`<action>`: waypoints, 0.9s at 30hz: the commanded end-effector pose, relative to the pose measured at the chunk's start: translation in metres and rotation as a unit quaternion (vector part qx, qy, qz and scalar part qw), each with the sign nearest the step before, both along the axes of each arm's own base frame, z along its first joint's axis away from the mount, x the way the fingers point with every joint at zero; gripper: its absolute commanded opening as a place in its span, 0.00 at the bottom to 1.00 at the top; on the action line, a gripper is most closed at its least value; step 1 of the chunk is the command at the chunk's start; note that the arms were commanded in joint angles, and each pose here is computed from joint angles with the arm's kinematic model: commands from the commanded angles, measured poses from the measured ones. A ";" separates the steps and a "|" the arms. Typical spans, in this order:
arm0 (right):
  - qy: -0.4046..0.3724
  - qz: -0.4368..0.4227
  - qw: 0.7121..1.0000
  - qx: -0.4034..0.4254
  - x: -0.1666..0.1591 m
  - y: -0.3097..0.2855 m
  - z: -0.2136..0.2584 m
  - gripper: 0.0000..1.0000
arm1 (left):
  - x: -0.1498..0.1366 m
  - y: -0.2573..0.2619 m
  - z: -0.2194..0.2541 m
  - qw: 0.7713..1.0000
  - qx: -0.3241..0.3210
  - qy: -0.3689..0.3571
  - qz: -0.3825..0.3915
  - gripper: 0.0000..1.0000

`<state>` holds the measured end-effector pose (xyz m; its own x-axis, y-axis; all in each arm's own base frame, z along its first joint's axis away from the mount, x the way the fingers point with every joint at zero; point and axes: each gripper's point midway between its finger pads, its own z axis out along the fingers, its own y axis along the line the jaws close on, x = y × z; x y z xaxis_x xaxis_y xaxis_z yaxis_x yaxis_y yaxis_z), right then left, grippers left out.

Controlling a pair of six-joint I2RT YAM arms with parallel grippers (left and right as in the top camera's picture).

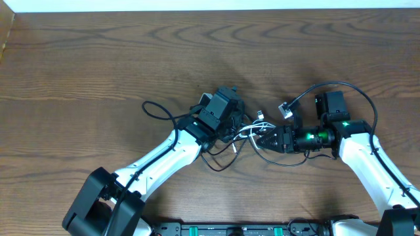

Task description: Untangle cables

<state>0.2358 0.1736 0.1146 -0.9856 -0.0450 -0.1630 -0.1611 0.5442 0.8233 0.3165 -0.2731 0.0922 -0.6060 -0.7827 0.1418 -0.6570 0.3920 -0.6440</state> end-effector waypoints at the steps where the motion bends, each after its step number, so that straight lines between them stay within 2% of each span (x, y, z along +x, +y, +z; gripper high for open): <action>1: -0.033 -0.009 0.996 -0.077 0.011 -0.011 -0.017 0.54 | -0.002 -0.006 0.013 0.999 -0.037 0.013 0.008 0.08; 8: -0.097 0.031 0.992 -0.075 0.016 0.016 -0.012 0.53 | -0.005 -0.008 0.014 0.997 -0.056 0.034 0.026 0.08; 11: -0.100 0.015 0.988 -0.116 0.020 0.020 -0.020 0.47 | -0.005 -0.009 0.014 0.997 -0.061 0.039 0.031 0.08; 13: -0.091 -0.009 0.984 -0.151 0.023 0.017 -0.028 0.35 | -0.006 -0.010 0.014 0.997 -0.065 0.043 0.028 0.08; 16: -0.091 0.001 0.984 -0.156 0.018 0.024 -0.029 0.01 | -0.007 -0.010 0.014 0.997 -0.064 0.044 0.027 0.08; 21: -0.081 0.019 0.990 -0.115 0.010 0.033 -0.019 0.01 | 0.000 0.001 0.010 1.000 -0.016 0.004 0.011 0.08; 27: -0.143 0.084 0.985 0.036 -0.011 0.037 0.046 0.01 | 0.007 0.043 -0.007 0.994 0.100 -0.023 0.035 0.08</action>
